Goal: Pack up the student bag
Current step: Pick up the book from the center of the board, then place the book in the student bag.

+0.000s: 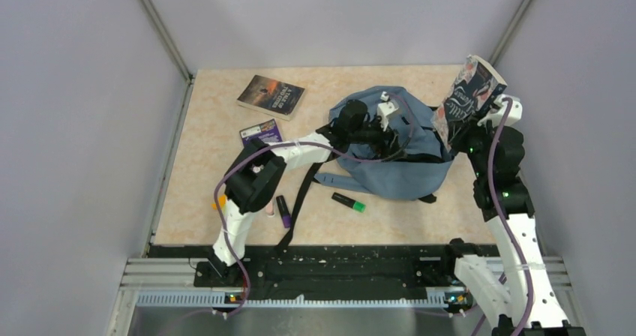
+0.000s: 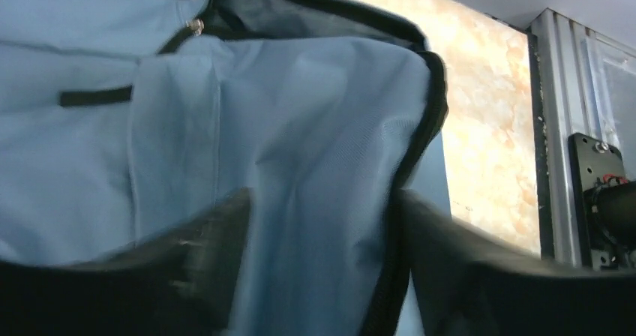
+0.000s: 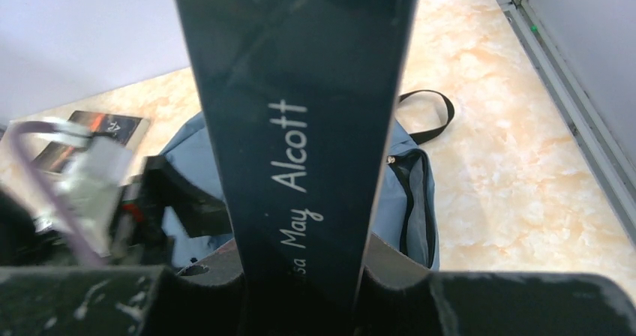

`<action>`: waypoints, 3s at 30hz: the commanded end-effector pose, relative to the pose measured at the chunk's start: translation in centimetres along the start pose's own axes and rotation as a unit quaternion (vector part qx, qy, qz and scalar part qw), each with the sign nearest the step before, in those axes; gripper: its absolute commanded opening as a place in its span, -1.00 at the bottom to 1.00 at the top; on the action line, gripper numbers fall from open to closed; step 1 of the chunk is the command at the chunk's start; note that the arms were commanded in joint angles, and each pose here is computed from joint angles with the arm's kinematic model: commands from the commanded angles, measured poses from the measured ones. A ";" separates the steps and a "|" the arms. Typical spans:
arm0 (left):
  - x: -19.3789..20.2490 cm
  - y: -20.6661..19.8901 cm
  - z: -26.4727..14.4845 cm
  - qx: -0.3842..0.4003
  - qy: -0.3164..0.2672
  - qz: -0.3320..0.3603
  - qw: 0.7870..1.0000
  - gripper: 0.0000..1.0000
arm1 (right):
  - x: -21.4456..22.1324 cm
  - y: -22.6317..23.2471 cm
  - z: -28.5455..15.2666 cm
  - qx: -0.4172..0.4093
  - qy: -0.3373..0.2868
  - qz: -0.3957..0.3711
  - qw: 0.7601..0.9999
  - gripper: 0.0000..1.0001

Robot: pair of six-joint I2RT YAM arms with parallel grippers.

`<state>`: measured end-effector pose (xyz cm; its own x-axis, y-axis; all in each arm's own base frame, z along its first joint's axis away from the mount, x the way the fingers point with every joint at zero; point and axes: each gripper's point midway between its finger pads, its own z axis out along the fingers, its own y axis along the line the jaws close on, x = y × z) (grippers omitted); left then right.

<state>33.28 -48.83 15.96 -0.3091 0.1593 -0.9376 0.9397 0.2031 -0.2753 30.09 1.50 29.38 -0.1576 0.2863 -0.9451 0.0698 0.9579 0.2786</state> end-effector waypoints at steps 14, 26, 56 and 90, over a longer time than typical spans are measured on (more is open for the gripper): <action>-3.7 4.3 -1.8 -0.120 0.011 0.001 0.993 -1.00 | -5.5 5.1 -3.7 -0.130 -0.084 -0.004 0.988 -1.00; -7.2 9.6 -7.2 -0.142 -0.041 -0.134 0.980 -1.00 | -3.7 9.5 -5.6 -0.261 -0.036 0.020 0.964 -1.00; -21.2 4.5 -12.1 -0.091 -0.194 0.041 0.976 -1.00 | 12.8 14.2 -3.8 -0.352 0.232 0.238 0.875 -1.00; -18.5 0.9 -12.0 0.012 -0.184 0.052 0.981 -1.00 | 11.6 10.3 8.7 -0.121 0.125 0.598 0.783 -1.00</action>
<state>40.33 -40.83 28.10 -0.2891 -0.0650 -0.9551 0.9197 0.2582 -0.2959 34.50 14.77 14.91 -0.3656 0.9272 0.0813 0.2819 0.0271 0.9591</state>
